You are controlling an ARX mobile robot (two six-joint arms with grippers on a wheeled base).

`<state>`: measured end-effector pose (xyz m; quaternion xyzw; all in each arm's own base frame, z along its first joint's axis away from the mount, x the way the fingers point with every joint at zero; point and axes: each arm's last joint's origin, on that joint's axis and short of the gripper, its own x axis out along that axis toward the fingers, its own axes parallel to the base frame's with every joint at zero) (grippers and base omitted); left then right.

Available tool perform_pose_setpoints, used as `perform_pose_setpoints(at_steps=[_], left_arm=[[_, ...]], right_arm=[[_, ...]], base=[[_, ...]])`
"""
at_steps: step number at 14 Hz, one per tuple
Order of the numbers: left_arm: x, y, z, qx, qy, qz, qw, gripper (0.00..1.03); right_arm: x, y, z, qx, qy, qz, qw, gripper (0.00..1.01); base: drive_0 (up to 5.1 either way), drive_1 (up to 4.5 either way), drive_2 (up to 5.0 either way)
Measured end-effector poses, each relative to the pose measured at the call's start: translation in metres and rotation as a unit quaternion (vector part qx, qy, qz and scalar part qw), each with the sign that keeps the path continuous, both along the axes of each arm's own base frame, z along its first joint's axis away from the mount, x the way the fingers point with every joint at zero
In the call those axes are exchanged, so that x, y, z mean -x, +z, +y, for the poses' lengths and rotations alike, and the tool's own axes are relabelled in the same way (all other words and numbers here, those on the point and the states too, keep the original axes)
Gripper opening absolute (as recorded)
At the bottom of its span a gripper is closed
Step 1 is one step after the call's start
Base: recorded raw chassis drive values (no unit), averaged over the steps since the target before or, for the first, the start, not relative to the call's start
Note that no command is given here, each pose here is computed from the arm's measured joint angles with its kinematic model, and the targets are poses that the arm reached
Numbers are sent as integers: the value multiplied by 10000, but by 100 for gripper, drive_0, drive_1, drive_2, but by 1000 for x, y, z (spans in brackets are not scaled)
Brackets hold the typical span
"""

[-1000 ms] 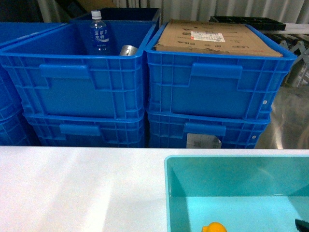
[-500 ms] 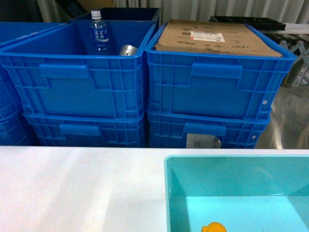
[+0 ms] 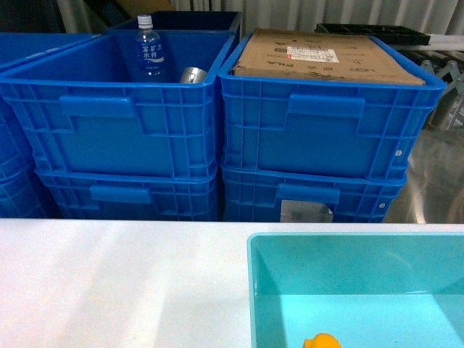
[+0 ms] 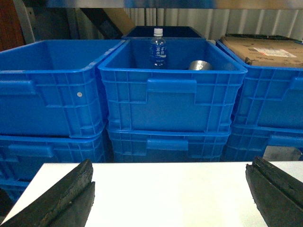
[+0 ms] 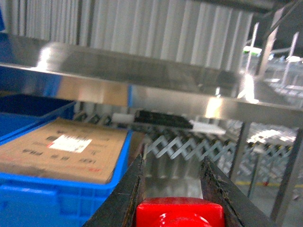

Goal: Pick red block from blue box to shelf

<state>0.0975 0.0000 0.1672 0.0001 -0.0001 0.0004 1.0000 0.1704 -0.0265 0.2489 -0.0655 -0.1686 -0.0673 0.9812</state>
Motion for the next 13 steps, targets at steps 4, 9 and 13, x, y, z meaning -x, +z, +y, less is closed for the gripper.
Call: perform_pose_setpoints(at_steps=[4, 9, 13], left_arm=[[0, 0, 0, 0, -2, 0, 10000, 98], [0, 0, 0, 0, -2, 2, 10000, 98], [0, 0, 0, 0, -2, 0, 10000, 98]], right_arm=[[17, -9, -6, -1494, 1197, 1386, 9717, 29], [16, -19, 16, -1744, 1633, 2080, 9485, 29], [14, -24, 37, -1475, 1591, 2024, 9550, 29]], base=[[0, 0, 0], [0, 0, 0], [0, 0, 0]])
